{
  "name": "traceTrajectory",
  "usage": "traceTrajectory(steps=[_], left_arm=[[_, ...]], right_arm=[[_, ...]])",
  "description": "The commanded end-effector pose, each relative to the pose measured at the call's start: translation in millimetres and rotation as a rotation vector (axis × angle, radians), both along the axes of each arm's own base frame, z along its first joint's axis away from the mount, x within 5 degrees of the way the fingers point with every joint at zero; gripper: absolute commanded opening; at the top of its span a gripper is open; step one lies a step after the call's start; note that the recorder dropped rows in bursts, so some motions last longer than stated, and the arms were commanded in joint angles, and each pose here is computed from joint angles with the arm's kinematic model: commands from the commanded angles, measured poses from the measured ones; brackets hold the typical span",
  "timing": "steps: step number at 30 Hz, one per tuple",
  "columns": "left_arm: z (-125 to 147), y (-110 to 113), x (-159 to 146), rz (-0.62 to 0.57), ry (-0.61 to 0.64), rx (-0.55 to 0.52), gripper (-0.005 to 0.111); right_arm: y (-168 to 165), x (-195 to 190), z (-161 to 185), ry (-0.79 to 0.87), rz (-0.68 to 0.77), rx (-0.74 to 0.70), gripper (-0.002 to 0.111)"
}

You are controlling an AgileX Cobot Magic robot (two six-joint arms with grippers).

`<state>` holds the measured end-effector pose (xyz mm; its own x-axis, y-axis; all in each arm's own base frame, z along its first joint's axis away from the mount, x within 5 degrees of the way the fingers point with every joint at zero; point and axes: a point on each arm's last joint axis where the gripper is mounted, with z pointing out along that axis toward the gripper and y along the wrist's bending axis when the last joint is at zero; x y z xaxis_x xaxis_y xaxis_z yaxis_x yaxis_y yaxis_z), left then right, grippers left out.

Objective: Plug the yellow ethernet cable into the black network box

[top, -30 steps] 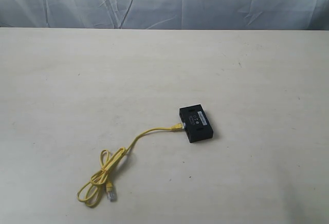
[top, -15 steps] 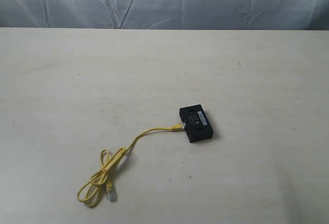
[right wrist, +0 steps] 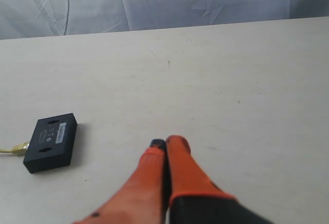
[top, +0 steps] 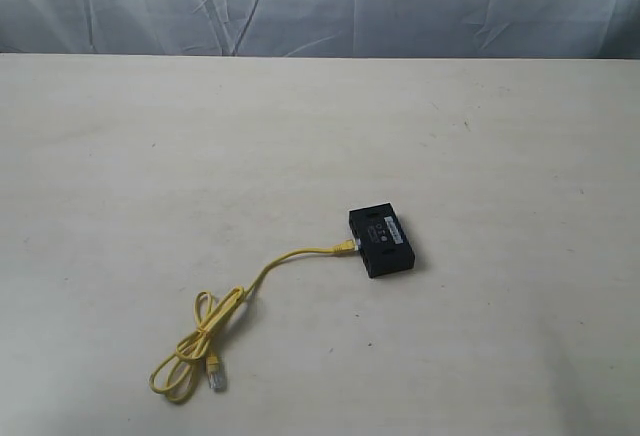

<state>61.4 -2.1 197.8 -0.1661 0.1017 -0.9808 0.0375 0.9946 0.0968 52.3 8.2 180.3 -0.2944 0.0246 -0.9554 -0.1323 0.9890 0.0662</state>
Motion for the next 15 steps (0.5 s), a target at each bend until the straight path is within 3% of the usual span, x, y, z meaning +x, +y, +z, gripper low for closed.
traceTrajectory(steps=[1,15], left_arm=[[-5.9,0.7,-6.0,0.002,-0.023,0.05,0.0],[-5.9,0.6,-6.0,0.007,-0.023,0.014,0.0]], right_arm=[[0.1,0.1,0.2,-0.016,0.002,-0.002,-0.001],[0.1,0.1,0.2,-0.016,0.002,-0.002,-0.001]])
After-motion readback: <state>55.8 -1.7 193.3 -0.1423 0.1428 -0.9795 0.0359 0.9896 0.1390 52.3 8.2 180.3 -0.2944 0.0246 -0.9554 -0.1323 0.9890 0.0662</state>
